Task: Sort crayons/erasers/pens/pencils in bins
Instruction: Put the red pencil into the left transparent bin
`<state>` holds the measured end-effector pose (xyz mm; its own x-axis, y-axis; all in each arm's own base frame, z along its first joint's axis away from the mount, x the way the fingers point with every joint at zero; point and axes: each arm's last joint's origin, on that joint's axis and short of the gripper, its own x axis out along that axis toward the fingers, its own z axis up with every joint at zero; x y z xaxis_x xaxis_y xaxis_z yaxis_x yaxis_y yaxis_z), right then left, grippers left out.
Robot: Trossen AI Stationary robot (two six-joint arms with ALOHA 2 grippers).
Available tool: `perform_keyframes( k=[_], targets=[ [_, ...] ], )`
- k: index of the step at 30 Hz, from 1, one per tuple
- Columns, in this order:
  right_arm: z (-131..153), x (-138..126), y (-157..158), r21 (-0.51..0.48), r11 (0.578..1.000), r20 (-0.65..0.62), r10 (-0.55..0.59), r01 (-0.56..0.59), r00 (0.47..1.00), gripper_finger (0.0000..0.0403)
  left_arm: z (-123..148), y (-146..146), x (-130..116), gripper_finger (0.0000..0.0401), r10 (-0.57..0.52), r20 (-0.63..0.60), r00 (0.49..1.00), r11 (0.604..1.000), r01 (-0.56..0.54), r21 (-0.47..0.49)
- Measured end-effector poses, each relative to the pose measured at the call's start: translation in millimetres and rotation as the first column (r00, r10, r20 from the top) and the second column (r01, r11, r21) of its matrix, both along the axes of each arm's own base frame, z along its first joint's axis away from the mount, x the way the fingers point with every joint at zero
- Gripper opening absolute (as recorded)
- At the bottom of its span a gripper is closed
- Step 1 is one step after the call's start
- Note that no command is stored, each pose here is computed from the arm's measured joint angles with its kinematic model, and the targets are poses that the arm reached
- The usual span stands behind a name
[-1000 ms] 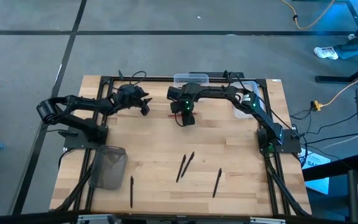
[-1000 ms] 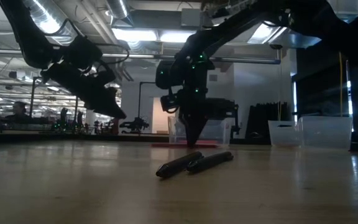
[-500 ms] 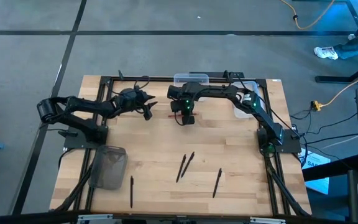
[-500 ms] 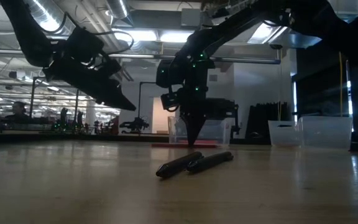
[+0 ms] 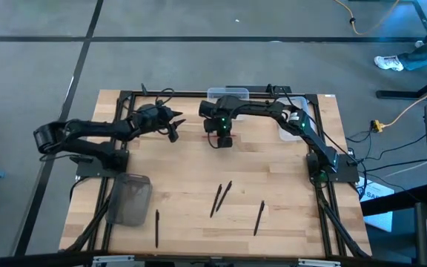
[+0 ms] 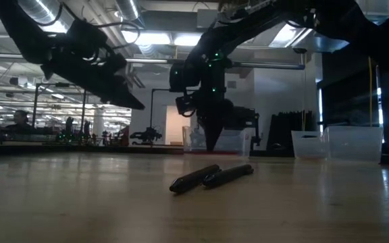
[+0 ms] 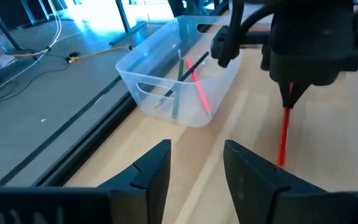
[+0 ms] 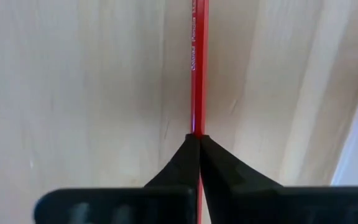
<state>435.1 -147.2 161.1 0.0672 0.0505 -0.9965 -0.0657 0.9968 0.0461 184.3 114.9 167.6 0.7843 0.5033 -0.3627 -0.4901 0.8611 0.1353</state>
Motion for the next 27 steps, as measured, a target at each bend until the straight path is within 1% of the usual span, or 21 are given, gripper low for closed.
perform_keyframes(
  k=[3,6,9,11,18,22,25,27],
  targets=[
    [0,-4,1,0.015,1.000,-0.044,-0.013,0.013,0.999,0.0013,2,-1,-2,0.0141,0.000,-0.001,1.000,1.000,0.000,0.001],
    [0,-11,4,0.042,0.998,-0.113,-0.039,0.044,0.993,0.0013,2,-1,-2,0.0141,0.000,-0.005,1.000,1.000,0.000,0.002],
    [1,-14,9,0.081,0.994,-0.159,-0.062,0.076,0.985,0.0014,2,-1,-2,0.0141,-0.003,-0.013,1.000,1.000,0.003,0.008],
    [2,-16,14,0.087,0.992,-0.187,-0.075,0.093,0.980,0.0014,2,-1,-2,0.0141,-0.006,-0.018,1.000,1.000,0.006,0.013],
    [-13,-17,28,0.085,0.989,-0.221,-0.100,0.122,0.970,0.0015,0,-2,-3,0.0141,-0.007,-0.038,0.999,1.000,0.007,0.007],
    [-18,-18,34,0.076,0.990,-0.231,-0.095,0.115,0.968,0.0035,0,-2,-3,0.0141,0.006,-0.038,0.999,1.000,-0.006,0.005],
    [-24,-17,35,0.071,0.987,-0.214,-0.128,0.146,0.968,0.0060,0,1,-5,0.0141,0.090,-0.040,0.995,0.996,-0.090,0.016],
    [-26,-18,35,0.075,0.985,-0.213,-0.135,0.154,0.968,0.0076,0,1,-5,0.0141,0.115,-0.047,0.992,0.993,-0.114,0.024]
  ],
)
